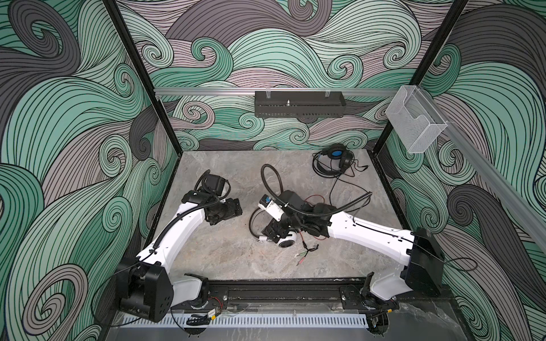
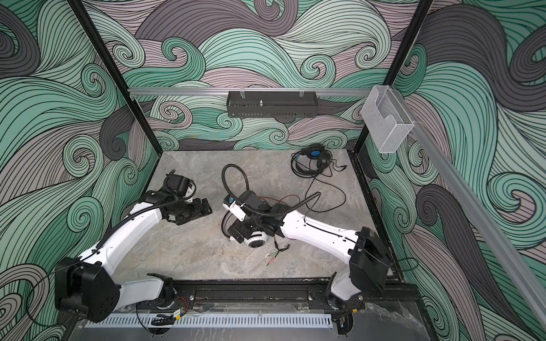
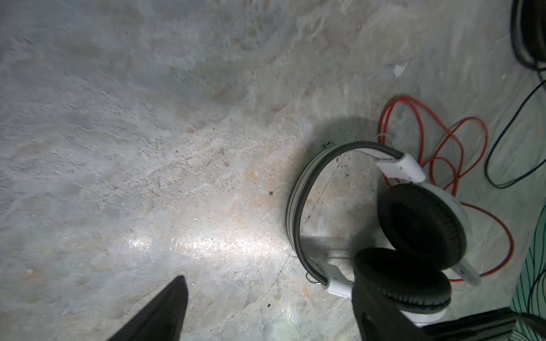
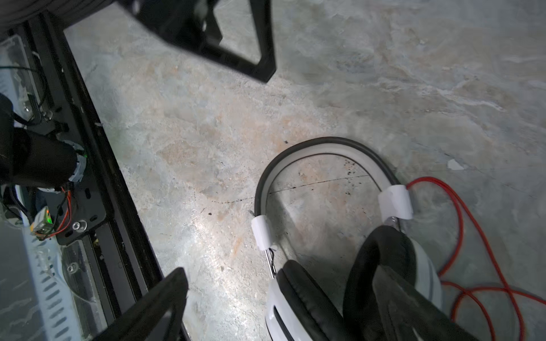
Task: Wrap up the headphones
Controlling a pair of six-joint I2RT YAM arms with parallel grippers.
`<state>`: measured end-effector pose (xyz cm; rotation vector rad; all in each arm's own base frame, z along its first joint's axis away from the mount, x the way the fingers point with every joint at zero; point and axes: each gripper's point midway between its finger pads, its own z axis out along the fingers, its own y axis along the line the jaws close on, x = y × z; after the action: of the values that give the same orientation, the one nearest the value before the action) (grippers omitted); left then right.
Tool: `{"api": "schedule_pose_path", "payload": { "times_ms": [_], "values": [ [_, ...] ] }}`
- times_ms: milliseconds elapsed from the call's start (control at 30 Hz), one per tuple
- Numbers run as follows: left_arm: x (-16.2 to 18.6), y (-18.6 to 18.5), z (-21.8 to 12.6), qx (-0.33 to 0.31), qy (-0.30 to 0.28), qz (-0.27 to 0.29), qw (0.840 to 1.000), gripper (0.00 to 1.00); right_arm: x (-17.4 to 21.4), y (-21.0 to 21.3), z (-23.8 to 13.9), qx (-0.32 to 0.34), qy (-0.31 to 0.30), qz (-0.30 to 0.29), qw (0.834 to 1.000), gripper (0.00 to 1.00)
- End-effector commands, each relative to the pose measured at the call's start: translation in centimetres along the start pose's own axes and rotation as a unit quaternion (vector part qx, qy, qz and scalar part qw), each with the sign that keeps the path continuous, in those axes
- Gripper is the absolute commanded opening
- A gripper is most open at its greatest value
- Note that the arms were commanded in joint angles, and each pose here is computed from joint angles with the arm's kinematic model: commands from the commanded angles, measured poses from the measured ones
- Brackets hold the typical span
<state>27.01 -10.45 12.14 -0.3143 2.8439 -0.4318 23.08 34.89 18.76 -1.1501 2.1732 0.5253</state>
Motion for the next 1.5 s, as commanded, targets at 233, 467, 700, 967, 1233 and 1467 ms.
{"api": "schedule_pose_path", "payload": {
  "times_ms": [233, 467, 700, 967, 1233, 1467],
  "values": [
    [-0.4, -3.7, 7.5, -0.052, 0.078, 0.037, 0.995, 0.71, 1.1, -8.8, -7.6, 0.117, -0.008, 0.090, 0.989, 1.00],
    [-0.8, -3.6, 9.8, -0.097, 0.103, 0.065, 0.988, 0.68, 4.1, -10.2, -10.0, 0.144, -0.011, 0.114, 0.983, 0.99],
    [-0.6, -3.6, 10.5, -0.104, 0.110, 0.067, 0.986, 0.65, 5.3, -10.9, -9.6, 0.138, -0.006, 0.137, 0.981, 1.00],
    [-0.4, -3.8, 12.7, -0.106, 0.116, 0.059, 0.986, 0.58, 5.1, -11.3, -9.2, 0.132, -0.005, 0.146, 0.980, 1.00],
    [-0.2, -3.6, 14.3, -0.119, 0.120, 0.059, 0.984, 0.45, 5.3, -11.6, -9.5, 0.138, -0.007, 0.148, 0.979, 0.99],
    [-0.3, -3.0, 15.1, -0.138, 0.116, 0.063, 0.982, 0.20, 5.4, -12.3, -10.3, 0.148, -0.016, 0.154, 0.977, 1.00]
  ]
}}
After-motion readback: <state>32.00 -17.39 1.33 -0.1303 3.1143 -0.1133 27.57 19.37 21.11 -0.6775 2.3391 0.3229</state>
